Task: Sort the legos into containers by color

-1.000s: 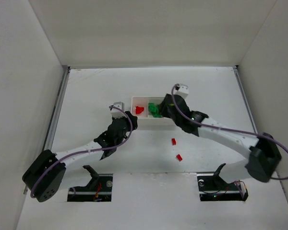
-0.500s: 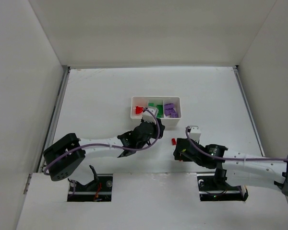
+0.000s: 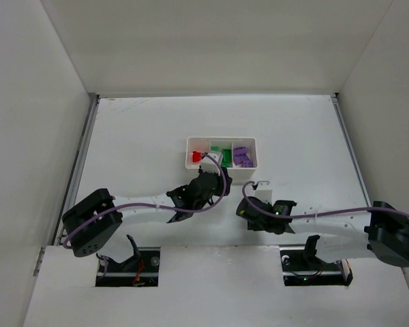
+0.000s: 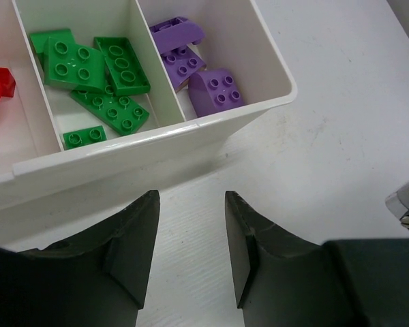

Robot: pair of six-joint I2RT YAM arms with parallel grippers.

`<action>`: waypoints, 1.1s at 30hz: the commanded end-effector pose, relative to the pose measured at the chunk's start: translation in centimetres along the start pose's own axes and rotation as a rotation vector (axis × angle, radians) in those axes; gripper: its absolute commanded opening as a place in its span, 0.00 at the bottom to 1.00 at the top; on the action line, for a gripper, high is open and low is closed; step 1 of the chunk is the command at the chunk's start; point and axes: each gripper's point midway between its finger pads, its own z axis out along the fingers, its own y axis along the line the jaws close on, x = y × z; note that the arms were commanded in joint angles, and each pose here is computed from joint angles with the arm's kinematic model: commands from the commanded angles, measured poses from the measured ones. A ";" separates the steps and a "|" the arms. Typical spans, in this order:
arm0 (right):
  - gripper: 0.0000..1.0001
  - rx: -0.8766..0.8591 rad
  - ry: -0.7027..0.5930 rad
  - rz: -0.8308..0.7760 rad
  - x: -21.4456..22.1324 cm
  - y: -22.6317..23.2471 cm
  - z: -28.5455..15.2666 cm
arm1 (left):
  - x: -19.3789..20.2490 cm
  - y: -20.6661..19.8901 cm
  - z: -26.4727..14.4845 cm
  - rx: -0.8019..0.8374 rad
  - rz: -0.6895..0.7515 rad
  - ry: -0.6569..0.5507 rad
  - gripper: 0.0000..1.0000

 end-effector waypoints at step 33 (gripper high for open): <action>0.20 -0.037 -0.564 0.593 -15.7 -8.9 -2.9 | 6.2 -6.4 1.0 -0.174 0.093 0.172 0.49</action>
